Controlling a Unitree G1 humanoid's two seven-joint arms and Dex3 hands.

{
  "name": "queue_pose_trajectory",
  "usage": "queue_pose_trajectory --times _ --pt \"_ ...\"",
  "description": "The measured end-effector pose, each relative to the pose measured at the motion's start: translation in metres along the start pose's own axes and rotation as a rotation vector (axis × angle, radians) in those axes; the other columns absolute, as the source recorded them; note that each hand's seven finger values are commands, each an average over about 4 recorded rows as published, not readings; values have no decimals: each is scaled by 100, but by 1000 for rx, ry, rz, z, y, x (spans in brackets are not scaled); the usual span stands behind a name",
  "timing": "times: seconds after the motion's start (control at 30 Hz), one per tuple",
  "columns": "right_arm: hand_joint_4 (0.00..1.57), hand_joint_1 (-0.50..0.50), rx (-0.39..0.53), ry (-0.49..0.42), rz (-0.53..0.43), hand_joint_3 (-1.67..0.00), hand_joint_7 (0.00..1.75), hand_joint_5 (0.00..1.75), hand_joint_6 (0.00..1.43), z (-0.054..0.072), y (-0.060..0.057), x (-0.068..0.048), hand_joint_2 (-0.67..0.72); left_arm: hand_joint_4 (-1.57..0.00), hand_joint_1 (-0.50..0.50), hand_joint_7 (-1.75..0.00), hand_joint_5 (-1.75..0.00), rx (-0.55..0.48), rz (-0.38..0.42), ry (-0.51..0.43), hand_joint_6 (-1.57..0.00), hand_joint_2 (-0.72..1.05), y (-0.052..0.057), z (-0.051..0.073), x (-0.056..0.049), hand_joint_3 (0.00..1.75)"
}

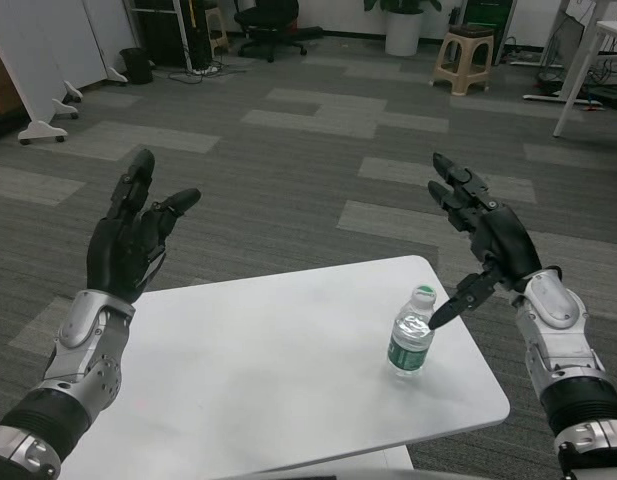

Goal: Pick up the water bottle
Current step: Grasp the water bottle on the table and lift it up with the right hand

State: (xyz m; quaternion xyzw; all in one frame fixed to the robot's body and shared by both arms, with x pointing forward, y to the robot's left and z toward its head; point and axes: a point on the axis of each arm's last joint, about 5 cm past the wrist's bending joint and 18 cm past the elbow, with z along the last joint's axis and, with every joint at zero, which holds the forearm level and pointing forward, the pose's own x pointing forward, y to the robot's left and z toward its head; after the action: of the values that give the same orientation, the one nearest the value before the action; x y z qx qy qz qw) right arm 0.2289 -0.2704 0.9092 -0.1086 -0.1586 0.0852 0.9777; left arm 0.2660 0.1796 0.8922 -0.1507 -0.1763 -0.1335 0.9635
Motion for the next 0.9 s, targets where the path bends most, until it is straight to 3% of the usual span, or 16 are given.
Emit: queue_pose_trajectory --times 0.3,0.53,0.9 --pt "0 -44 7 72 6 -16 0 0 0 -10 -4 -10 6 0 -50 0 -103 2 3 3 0 105 1 0 0 44" --pt "0 -42 46 207 -20 -16 0 0 0 -29 -4 -28 9 0 -49 0 -103 4 3 5 0 105 1 0 0 44" --pt "0 -46 126 359 9 -16 0 0 0 -54 17 -42 15 0 -50 0 -98 8 6 9 0 105 2 0 1 44"
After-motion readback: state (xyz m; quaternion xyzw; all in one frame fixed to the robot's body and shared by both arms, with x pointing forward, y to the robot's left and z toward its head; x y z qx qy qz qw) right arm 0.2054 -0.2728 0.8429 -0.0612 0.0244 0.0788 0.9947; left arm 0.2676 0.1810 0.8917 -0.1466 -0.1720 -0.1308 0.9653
